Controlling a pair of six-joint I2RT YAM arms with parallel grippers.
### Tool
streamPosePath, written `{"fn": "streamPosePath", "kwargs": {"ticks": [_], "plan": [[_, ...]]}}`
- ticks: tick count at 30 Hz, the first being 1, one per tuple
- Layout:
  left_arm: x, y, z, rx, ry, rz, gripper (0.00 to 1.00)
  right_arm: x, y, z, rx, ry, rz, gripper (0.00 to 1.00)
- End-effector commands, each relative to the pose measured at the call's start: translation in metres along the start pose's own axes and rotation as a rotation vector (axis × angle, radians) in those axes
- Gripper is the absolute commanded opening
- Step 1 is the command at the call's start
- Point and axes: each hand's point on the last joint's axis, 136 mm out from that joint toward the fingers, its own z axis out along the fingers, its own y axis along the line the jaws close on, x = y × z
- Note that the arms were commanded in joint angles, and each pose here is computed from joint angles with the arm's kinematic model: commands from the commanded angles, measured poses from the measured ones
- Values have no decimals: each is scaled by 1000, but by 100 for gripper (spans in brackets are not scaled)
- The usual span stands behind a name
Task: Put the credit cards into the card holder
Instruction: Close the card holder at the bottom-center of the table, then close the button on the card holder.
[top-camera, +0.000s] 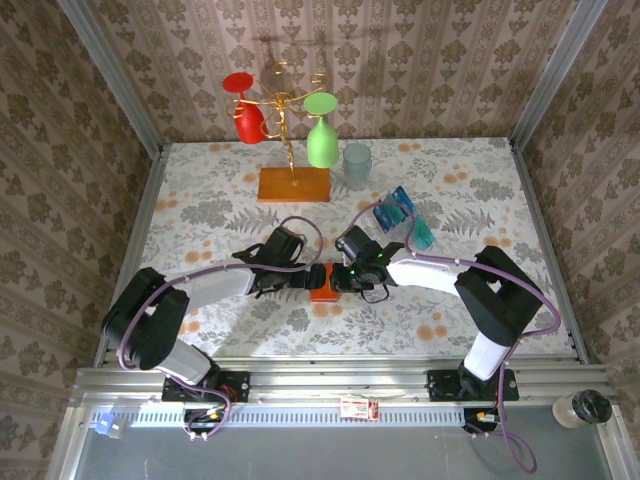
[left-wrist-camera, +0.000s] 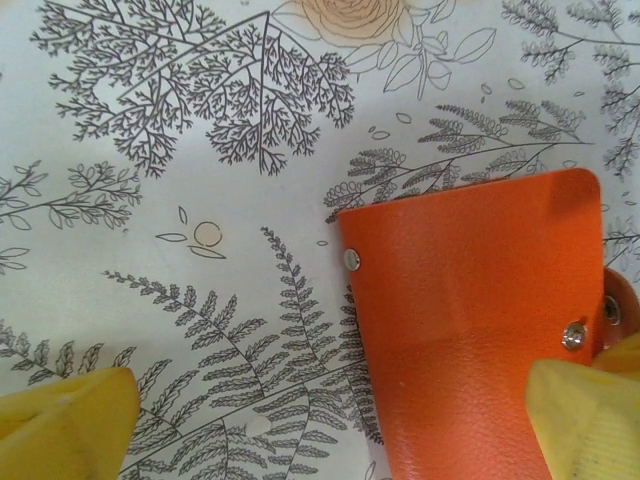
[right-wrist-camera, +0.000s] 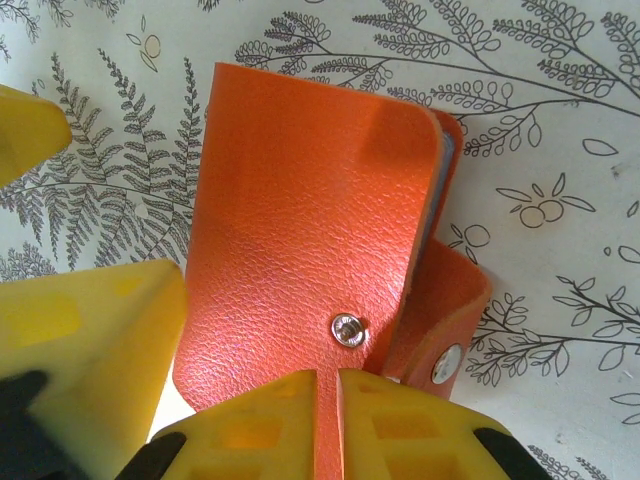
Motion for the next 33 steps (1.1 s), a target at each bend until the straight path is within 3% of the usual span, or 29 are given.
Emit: {"fn": "streamPosePath", "kwargs": {"ticks": [1,9,18,27,33], "plan": [[8,-1,7,8,12,36,100,4,-9,5,25,7,23,13],[20,7,16,-59,49,69,100,2,-7,2,13,9,26,13],[35,21,13,-235,89,149,100,-15,-30,-44,59,-65,76,13],[41,21,17,-233,83,137,100,-10,-34,-31,85,8,59,34],[44,23,19,-229,84,130,100,-11,-24,-21,92,36,30,38]]}}
